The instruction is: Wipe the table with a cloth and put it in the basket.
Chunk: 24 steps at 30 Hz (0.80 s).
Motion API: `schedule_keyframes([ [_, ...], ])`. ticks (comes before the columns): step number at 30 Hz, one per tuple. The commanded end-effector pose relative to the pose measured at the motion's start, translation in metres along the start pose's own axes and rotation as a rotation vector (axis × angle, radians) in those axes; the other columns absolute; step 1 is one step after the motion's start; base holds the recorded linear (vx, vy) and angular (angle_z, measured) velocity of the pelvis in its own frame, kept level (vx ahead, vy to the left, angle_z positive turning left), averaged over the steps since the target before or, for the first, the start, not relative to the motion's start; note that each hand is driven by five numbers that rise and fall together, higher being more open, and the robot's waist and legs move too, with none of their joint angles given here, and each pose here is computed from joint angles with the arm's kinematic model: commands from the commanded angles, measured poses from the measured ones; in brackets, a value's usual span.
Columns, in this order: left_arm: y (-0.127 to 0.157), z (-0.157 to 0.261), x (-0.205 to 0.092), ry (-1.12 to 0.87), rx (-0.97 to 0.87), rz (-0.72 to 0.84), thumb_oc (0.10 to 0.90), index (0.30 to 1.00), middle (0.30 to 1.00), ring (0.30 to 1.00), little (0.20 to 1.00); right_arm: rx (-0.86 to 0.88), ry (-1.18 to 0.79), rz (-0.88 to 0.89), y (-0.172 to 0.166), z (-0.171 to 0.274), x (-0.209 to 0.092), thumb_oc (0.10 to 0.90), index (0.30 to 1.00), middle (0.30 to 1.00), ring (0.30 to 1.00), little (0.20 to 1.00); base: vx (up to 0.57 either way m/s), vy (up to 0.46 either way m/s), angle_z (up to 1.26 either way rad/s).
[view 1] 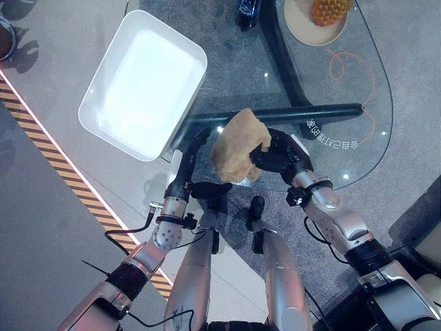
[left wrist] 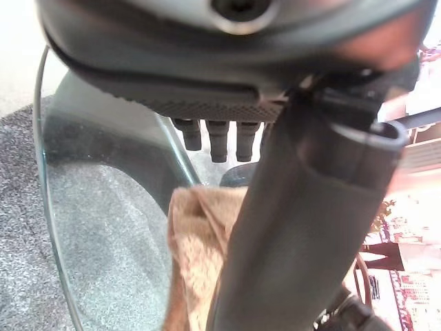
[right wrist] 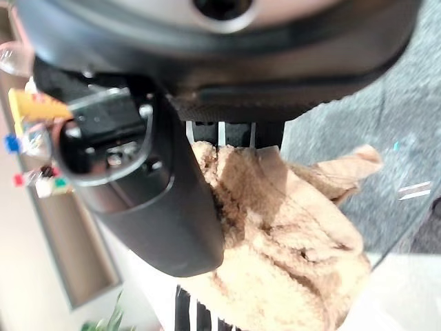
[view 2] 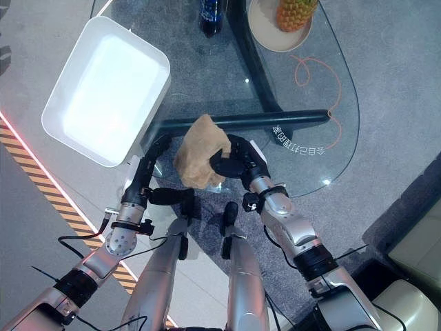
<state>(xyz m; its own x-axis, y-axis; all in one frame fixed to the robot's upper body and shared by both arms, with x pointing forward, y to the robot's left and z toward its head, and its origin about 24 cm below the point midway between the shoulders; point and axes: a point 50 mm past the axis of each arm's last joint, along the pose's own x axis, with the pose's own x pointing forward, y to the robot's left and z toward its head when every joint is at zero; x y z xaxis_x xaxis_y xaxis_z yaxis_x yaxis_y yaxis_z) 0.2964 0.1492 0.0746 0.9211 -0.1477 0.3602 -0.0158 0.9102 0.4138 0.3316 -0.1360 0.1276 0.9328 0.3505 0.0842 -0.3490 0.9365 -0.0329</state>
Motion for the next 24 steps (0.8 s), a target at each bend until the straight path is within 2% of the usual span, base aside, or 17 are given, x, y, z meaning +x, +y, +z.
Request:
schedule_keyframes([
  [1, -0.009, 0.043, 0.007, -0.239, -0.077, -0.058, 0.8, 0.9, 0.9, 0.9, 0.9, 0.005, -0.315, 0.237, 0.033, 0.068, -0.002, 0.1, 0.3, 0.3, 0.3, 0.2, 0.0, 0.0, 0.0],
  [9, -0.018, 0.05, 0.013, -0.253, -0.082, -0.165, 0.8, 0.9, 0.9, 0.9, 0.9, -0.103, -0.241, 0.513, 0.066, 0.064, -0.005, 0.1, 0.3, 0.3, 0.3, 0.2, 0.0, 0.0, 0.0],
  [15, -0.018, 0.049, 0.017, -0.235, -0.093, -0.172, 0.8, 0.9, 0.9, 0.9, 0.9, -0.211, -0.246, 0.715, 0.091, 0.071, -0.009, 0.1, 0.3, 0.3, 0.3, 0.2, 0.0, 0.0, 0.0],
  [24, -0.02, 0.045, 0.019, -0.206, -0.085, -0.192, 0.8, 0.9, 0.9, 0.9, 0.9, -0.288, -0.305, 0.893, 0.109, 0.084, -0.017, 0.1, 0.3, 0.3, 0.3, 0.2, 0.0, -0.005, 0.01],
])
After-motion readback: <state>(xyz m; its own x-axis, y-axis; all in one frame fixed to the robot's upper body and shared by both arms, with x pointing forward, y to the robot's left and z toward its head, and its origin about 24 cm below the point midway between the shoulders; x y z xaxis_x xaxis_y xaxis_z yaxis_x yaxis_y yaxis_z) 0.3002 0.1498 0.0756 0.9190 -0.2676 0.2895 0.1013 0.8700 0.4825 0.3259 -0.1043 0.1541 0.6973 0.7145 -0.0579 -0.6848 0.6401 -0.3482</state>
